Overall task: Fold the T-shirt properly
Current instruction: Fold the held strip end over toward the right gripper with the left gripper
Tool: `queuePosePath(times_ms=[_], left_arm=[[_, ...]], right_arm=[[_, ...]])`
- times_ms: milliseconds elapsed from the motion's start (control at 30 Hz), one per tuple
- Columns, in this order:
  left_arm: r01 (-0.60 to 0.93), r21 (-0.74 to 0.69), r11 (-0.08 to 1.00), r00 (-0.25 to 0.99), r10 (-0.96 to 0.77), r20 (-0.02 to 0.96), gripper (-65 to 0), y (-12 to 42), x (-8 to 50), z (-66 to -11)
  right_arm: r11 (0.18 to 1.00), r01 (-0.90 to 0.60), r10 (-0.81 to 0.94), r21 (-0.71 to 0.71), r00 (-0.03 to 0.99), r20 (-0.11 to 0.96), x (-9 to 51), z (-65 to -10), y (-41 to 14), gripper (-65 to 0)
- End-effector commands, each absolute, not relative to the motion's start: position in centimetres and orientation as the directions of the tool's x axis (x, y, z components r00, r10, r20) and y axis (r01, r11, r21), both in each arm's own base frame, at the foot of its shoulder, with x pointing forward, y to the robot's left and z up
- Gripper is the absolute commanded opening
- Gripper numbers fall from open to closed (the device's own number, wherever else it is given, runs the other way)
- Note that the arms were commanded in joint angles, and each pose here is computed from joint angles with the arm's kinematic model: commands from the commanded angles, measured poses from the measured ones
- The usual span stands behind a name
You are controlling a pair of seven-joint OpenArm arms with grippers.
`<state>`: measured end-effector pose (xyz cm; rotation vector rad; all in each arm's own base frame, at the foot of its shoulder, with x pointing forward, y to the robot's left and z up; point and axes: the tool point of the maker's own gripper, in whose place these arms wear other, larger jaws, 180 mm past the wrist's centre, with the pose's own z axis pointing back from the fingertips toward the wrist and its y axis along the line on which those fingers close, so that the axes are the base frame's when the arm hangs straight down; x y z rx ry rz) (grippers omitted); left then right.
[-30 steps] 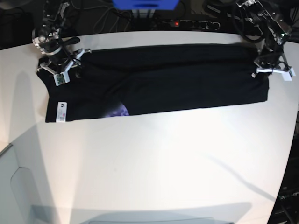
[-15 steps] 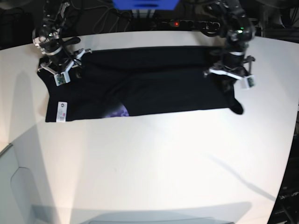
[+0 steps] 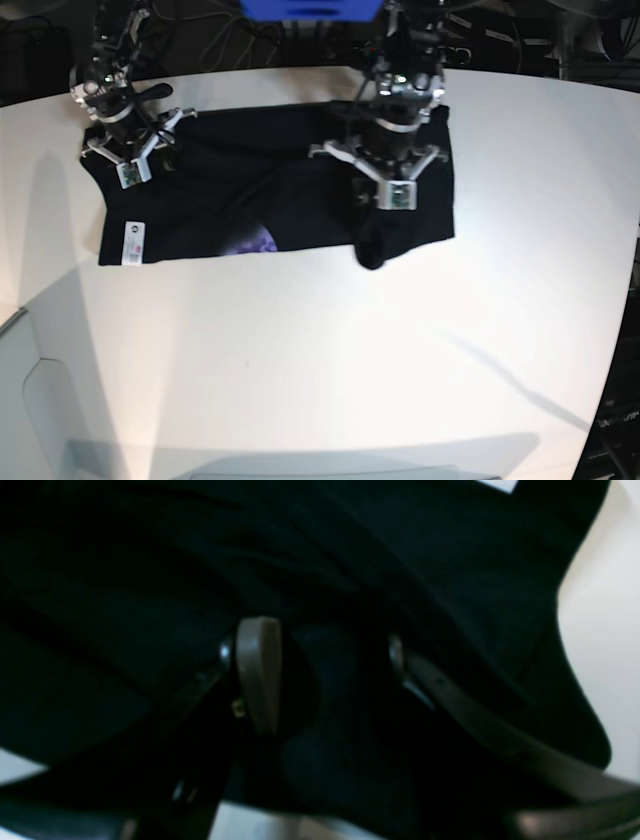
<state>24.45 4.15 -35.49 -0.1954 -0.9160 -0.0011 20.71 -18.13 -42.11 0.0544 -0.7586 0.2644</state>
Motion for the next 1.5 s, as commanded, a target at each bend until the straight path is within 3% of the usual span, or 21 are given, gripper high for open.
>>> queuePosePath(times_ms=[0, 233, 567, 833, 900, 1100, 1267, 1467], left_arm=[[0.107, -0.179, 0.978, 0.593, 0.082, 0.801, -65.0, 3.3, 24.7, -35.0], [0.141, -0.197, 0.970, 0.649, 0.059, 0.758, -65.0, -0.5, 24.3, -37.4], [0.255, -0.207, 0.945, 0.627, 0.002, 0.779, -65.0, -4.7, 25.4, -36.7], [0.266, -0.208, 0.941, 0.652, -0.016, 0.758, -64.6, -5.2, 24.9, -37.9], [0.265, -0.213, 0.941, 0.650, -0.011, 0.760, -60.5, -5.3, 25.0, -37.7], [0.304, -0.228, 0.925, 0.607, -0.004, 0.795, -28.7, -6.4, 25.1, -35.5], [0.322, -0.234, 0.917, 0.511, 0.040, 0.858, -31.7, -5.7, 25.4, -30.8], [0.159, -0.171, 0.972, 0.531, 0.062, 0.845, -32.6, 1.5, 25.6, -32.2]], right_arm=[[0.960, -0.273, 0.242, -0.060, 0.704, 0.668, 20.4, -42.3, -18.2, -37.4], [0.960, -0.273, 0.241, -0.060, 0.703, 0.669, 20.5, -42.2, -18.2, -37.4], [0.960, -0.272, 0.242, -0.063, 0.695, 0.677, 21.0, -42.0, -18.3, -37.4], [0.960, -0.273, 0.243, -0.065, 0.694, 0.677, 21.1, -41.9, -18.3, -37.4], [0.960, -0.273, 0.243, -0.065, 0.694, 0.677, 21.1, -41.9, -18.3, -37.4], [0.960, -0.273, 0.243, -0.065, 0.695, 0.676, 21.0, -42.0, -18.3, -37.4], [0.960, -0.273, 0.244, -0.066, 0.694, 0.677, 21.1, -41.9, -18.3, -37.4], [0.960, -0.272, 0.244, -0.070, 0.684, 0.688, 21.6, -41.6, -18.3, -37.3]])
